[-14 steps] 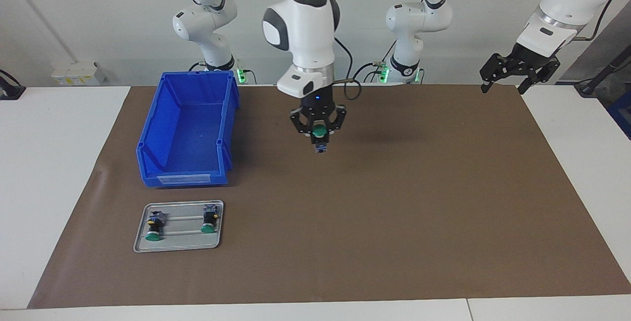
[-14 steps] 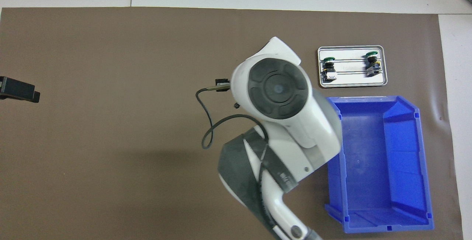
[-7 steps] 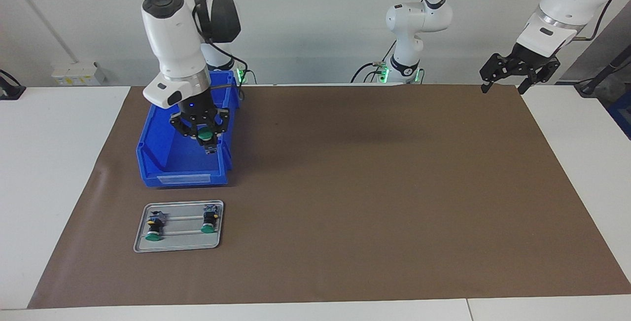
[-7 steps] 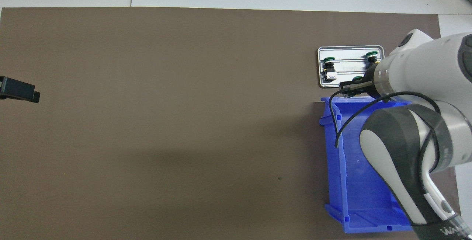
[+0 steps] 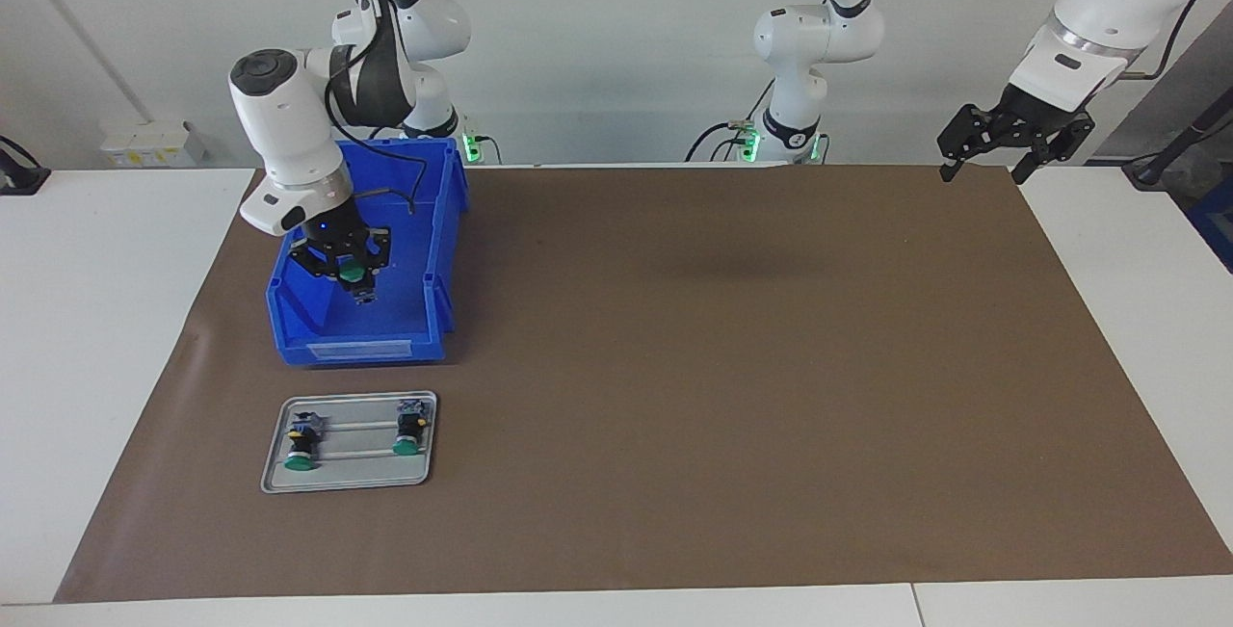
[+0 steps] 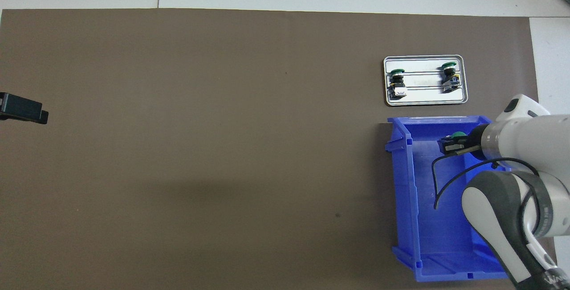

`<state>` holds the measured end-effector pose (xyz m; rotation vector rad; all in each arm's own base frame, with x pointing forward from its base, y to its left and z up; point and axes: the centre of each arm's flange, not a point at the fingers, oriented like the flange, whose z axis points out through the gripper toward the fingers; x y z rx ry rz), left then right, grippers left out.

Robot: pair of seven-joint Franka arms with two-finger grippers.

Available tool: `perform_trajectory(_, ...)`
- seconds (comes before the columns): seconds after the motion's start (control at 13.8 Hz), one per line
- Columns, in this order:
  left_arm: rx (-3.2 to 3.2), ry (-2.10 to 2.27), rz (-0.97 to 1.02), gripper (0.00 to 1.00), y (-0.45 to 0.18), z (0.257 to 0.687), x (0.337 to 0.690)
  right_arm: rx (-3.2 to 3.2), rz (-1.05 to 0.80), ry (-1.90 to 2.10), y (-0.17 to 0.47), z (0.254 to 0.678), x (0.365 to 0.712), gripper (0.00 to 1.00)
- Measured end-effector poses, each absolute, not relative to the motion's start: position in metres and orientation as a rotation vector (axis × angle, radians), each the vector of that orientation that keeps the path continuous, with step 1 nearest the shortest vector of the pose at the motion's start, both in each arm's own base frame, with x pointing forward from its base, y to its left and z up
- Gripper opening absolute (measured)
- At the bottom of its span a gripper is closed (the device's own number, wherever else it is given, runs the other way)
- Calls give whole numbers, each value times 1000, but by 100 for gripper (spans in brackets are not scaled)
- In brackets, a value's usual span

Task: Place and press button with both arms
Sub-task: 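Carry the green button into the blue bin and lower it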

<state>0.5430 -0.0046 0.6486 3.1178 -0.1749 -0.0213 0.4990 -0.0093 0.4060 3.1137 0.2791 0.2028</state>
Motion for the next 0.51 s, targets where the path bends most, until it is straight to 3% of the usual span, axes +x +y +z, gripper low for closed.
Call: perform_trajectory(0.51, 3118, -175, -21, 100, -5, 649, 543, 3146, 204, 237, -19, 343, 466, 36)
